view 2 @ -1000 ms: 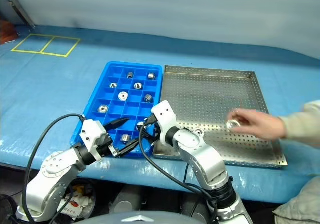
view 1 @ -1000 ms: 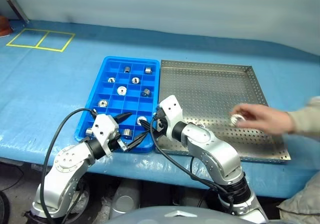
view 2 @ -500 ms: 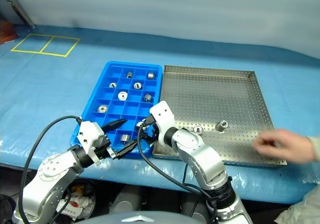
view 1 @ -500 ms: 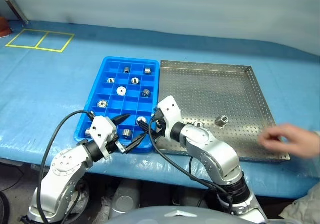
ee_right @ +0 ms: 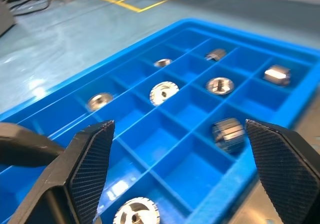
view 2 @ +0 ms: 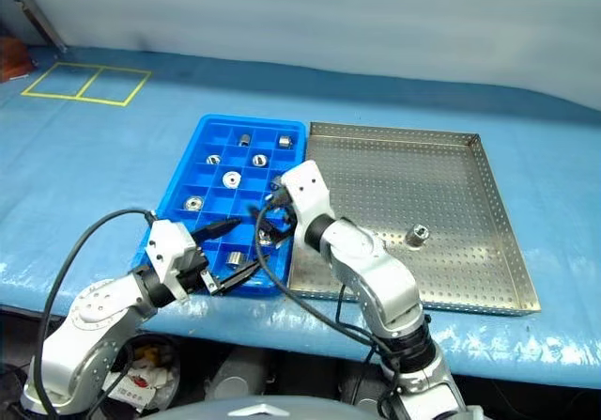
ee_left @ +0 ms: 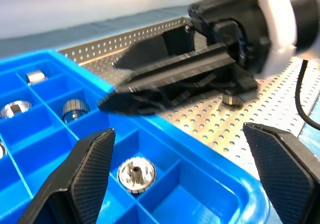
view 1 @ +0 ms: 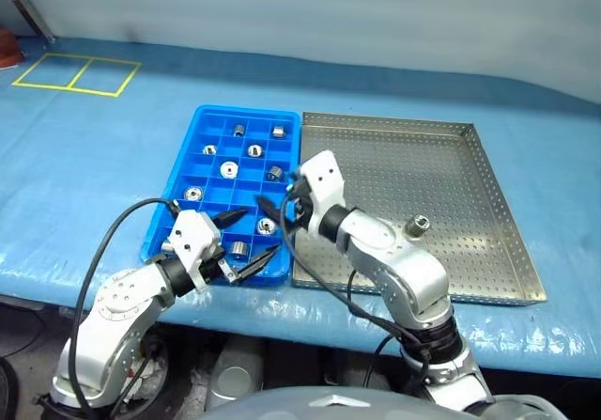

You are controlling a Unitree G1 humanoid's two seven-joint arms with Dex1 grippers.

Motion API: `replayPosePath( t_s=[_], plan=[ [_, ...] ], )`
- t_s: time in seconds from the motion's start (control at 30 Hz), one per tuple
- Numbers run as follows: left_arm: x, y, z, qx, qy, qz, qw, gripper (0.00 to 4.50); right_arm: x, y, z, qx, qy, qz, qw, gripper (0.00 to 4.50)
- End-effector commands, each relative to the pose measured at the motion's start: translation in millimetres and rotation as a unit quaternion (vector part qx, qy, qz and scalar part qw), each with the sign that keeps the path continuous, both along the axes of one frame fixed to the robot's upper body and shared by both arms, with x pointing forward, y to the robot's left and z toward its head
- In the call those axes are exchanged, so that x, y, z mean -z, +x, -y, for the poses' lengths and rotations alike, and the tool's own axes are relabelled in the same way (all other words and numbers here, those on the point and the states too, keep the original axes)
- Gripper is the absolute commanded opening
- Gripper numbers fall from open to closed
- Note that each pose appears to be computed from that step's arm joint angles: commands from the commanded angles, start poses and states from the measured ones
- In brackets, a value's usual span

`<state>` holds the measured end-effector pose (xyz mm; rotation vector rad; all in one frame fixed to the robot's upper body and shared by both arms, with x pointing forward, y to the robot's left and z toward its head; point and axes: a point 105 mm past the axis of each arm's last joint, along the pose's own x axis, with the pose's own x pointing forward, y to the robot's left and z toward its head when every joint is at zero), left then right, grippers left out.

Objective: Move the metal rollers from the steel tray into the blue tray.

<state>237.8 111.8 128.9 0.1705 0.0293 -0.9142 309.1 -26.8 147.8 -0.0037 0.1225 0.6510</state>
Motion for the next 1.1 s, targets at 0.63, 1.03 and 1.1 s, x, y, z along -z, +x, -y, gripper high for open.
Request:
replayPosePath(
  t_s=[0.63,1.03,1.1],
  plan=[
    [6,81,113,0.118,0.052,-0.029,0.991,4.5,-8,-28,139,0.315,-0.033,0.02,0.948,4.41],
    [44,75,143,0.168,0.115,-0.041,0.978,4.5,21,-80,148,0.34,-0.055,-0.034,0.938,4.41],
    [47,75,145,0.168,0.112,-0.047,0.978,4.5,29,-87,140,0.309,-0.064,-0.048,0.948,4.41]
  ],
)
